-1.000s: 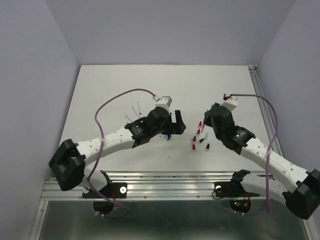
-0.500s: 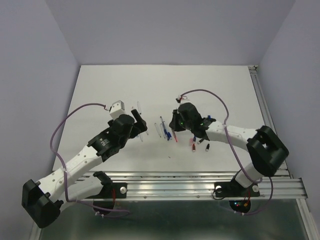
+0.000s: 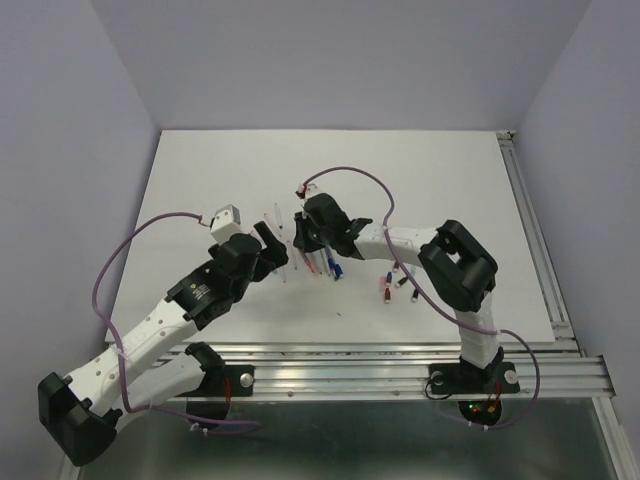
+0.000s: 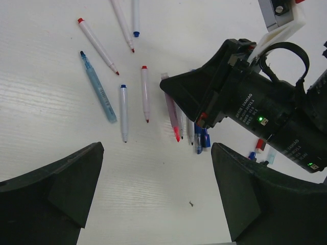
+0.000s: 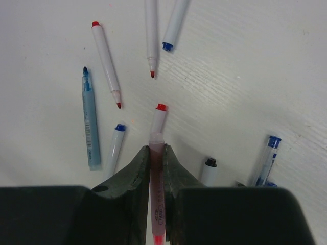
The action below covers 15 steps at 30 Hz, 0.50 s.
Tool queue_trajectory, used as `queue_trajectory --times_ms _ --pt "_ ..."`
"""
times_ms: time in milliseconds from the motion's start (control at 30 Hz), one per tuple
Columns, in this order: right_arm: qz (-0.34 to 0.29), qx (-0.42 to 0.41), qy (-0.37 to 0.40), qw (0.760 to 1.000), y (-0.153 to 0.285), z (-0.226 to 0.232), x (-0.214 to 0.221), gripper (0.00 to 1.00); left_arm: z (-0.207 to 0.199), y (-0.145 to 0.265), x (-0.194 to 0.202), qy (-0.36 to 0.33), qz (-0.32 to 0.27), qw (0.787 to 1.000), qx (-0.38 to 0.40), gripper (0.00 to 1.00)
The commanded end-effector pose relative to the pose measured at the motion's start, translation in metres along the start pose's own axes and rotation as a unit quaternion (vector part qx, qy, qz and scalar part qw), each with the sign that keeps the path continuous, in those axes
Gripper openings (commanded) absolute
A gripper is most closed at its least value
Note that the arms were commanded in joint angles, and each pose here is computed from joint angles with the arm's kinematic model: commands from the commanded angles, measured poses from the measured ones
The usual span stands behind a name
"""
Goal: Open the pen caps
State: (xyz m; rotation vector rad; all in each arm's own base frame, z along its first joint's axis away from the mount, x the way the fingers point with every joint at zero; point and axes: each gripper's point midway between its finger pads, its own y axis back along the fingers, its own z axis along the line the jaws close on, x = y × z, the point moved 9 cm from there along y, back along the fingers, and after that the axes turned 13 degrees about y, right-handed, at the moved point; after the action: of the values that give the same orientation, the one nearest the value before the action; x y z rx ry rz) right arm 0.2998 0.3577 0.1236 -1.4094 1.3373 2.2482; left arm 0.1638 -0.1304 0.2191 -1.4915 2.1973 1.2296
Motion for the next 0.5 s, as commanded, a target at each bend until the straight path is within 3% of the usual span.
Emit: queue_trajectory --times_ms 0,133,467 --pt "-0.023 -0.012 0.013 1.000 -0.005 0.013 -0.025 0.15 0.004 0.000 -0.003 0.004 -0.018 1.000 -0.003 0.99" --pt "-0.008 -0.009 0.009 1.000 -0.006 0.014 -0.018 0.32 0.003 0.000 -0.003 0.004 -0.018 1.000 0.001 0.99" --pt "-0.041 0.025 0.011 0.999 0.026 0.010 -0.040 0.74 0.001 0.001 -0.004 0.004 -0.016 1.000 0.008 0.99"
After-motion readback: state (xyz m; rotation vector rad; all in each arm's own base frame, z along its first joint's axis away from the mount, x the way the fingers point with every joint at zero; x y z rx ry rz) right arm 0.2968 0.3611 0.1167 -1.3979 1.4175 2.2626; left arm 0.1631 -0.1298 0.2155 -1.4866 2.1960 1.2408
